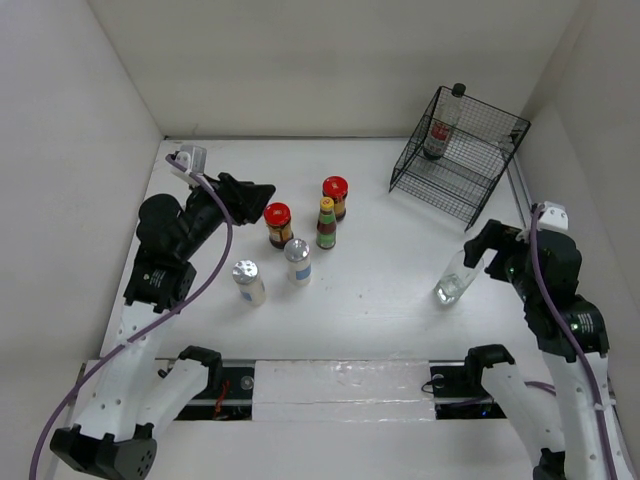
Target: Organize the condiment bottles
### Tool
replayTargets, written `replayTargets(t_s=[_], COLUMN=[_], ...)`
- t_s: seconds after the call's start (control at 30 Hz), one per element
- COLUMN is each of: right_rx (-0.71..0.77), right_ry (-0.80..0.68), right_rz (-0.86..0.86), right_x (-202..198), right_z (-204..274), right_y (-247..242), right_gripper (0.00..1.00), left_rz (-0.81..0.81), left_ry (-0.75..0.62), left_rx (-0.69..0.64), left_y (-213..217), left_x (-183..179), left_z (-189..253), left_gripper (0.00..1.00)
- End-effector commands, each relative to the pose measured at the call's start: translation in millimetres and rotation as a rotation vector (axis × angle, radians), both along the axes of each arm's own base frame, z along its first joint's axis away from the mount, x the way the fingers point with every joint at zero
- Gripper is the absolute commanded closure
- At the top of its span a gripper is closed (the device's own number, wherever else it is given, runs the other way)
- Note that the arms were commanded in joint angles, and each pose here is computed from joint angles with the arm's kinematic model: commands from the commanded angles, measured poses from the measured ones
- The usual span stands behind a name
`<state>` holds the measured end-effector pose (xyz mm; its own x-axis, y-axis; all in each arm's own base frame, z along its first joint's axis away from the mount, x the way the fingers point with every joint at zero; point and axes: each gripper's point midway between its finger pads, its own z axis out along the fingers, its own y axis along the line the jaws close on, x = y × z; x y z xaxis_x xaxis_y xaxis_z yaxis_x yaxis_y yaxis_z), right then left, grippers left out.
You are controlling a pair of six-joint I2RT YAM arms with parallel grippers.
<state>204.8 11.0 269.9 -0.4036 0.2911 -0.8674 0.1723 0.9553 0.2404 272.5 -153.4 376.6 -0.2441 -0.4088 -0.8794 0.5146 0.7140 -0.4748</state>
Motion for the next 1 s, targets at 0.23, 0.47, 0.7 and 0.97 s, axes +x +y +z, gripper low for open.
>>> replayTargets(t_s=[0.23, 0.47, 0.7, 0.97], right_rx=[0.039, -0.003, -0.031, -0.040], right_ry=[-0.018, -0.042, -0.055, -0.066], right_rz=[0.090, 0.072, 0.052, 0.031], right_x=[22.0, 39.8, 42.9, 45.8], right_z=[-12.2, -10.6, -10.1, -10.0], right_y=[20.5, 15.4, 9.7, 6.0], right_gripper=[0.12, 0.19, 0.37, 0.67], left_rz=[-0.017, -0.026, -0.026, -0.026], left_ry=[-0.039, -0.030, -0.021, -0.021], left_rx=[-0.013, -0.010, -0.008, -0.008], left_y=[-2.7, -4.8, -5.4, -5.5], left_x=[-4.1, -2.0, 0.4, 0.4], left_z=[8.4, 3.6, 1.0, 1.0], left_gripper=[0.44, 0.44, 0.43, 0.43])
